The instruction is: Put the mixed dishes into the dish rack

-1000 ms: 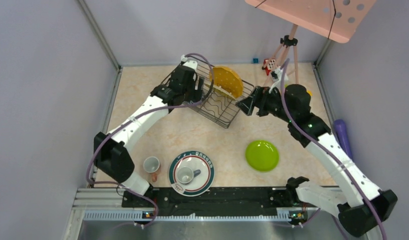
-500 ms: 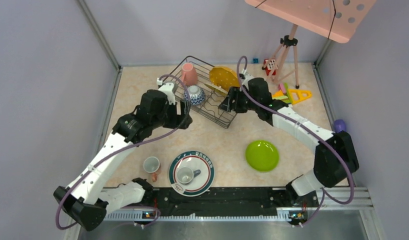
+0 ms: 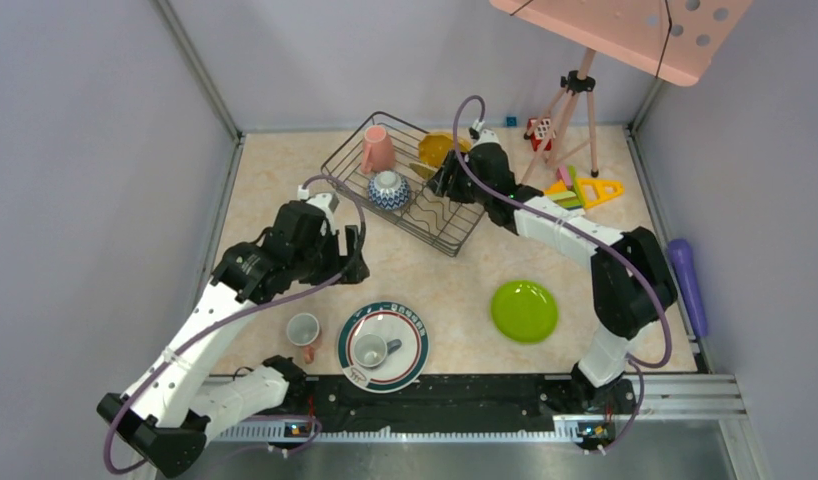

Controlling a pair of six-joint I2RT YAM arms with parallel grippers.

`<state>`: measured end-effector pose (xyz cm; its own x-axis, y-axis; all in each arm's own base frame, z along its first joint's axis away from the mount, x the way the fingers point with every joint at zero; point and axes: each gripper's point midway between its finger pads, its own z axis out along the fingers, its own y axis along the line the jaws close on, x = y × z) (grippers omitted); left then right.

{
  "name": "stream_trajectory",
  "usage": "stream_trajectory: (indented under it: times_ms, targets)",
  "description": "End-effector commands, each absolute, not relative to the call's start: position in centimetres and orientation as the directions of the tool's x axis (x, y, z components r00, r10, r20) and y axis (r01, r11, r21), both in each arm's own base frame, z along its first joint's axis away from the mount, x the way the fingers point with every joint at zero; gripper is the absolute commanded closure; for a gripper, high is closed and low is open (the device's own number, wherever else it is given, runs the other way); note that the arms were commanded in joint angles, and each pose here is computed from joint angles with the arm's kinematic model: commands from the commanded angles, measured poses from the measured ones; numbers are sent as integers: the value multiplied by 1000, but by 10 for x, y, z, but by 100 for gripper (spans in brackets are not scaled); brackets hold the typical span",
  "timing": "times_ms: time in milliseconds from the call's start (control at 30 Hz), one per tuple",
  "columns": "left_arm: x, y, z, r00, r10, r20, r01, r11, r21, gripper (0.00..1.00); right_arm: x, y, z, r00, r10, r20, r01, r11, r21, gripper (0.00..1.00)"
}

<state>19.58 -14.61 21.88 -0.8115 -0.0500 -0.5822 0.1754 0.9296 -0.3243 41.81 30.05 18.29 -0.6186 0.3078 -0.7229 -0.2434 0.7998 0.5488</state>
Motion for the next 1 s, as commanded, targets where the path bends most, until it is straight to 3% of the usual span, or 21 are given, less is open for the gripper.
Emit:
stream_trajectory:
  times_ms: [0, 133, 367, 500, 667, 967]
  targets:
    - [188, -130, 217, -803, -236, -547, -21, 929, -370, 17, 451, 298, 218, -487, 377, -788, -216, 822, 527, 46]
    - [177, -125, 208, -797, -330, -506, -117, 906, -407, 16, 466, 295, 224, -449, 358, -819, -198, 854, 482, 46]
    - [163, -98, 187, -775, -431, -461, -300, 894, -331, 16, 471, 302, 232, -433, 307, -847, -260, 858, 444, 43]
    - [161, -85, 168, -759, -449, -473, -354, 893, -279, 19, 470, 298, 234, -427, 299, -853, -264, 862, 434, 40]
    - [167, -77, 138, -707, -521, -478, -455, 853, -255, 31, 474, 292, 235, -430, 304, -850, -264, 858, 440, 39]
    - [171, -74, 106, -700, -530, -478, -488, 844, -221, 32, 495, 279, 225, -441, 310, -843, -228, 869, 439, 39]
